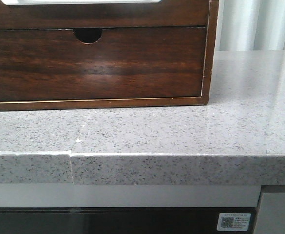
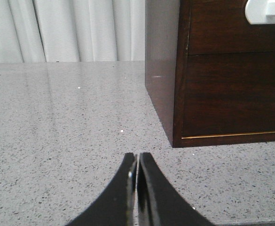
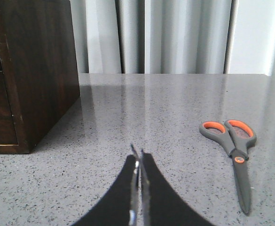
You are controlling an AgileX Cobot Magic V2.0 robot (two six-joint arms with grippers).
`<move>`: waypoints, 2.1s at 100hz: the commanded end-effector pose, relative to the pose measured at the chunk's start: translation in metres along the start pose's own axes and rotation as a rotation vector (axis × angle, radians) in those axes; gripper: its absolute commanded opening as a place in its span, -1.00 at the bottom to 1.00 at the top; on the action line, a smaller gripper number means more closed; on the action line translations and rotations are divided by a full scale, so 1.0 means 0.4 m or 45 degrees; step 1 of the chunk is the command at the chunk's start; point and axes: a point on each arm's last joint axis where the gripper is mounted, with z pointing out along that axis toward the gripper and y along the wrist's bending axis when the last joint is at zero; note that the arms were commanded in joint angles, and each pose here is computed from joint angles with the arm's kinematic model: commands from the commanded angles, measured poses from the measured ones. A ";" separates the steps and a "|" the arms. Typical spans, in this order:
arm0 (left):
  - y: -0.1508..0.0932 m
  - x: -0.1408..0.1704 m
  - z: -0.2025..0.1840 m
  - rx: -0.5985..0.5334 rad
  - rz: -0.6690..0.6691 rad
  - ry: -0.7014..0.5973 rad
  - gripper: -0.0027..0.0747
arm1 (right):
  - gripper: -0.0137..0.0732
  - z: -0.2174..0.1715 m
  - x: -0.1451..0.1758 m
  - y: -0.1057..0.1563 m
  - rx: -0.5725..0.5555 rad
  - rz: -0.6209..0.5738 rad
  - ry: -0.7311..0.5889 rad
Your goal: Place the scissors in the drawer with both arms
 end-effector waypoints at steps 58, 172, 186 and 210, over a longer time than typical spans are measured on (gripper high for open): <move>0.001 -0.001 -0.003 -0.004 -0.028 -0.145 -0.98 | -0.84 -0.006 -0.021 0.000 0.005 -0.008 -0.136; -0.007 -0.355 0.026 0.071 -0.133 0.074 -0.98 | -0.84 0.079 -0.319 -0.012 0.021 0.040 0.334; -0.007 -0.355 0.026 0.071 -0.133 0.074 -0.98 | -0.84 0.079 -0.319 -0.012 0.021 0.040 0.337; -0.007 -0.355 0.026 0.072 -0.135 0.074 -0.98 | -0.84 0.081 -0.322 -0.012 0.021 0.040 0.316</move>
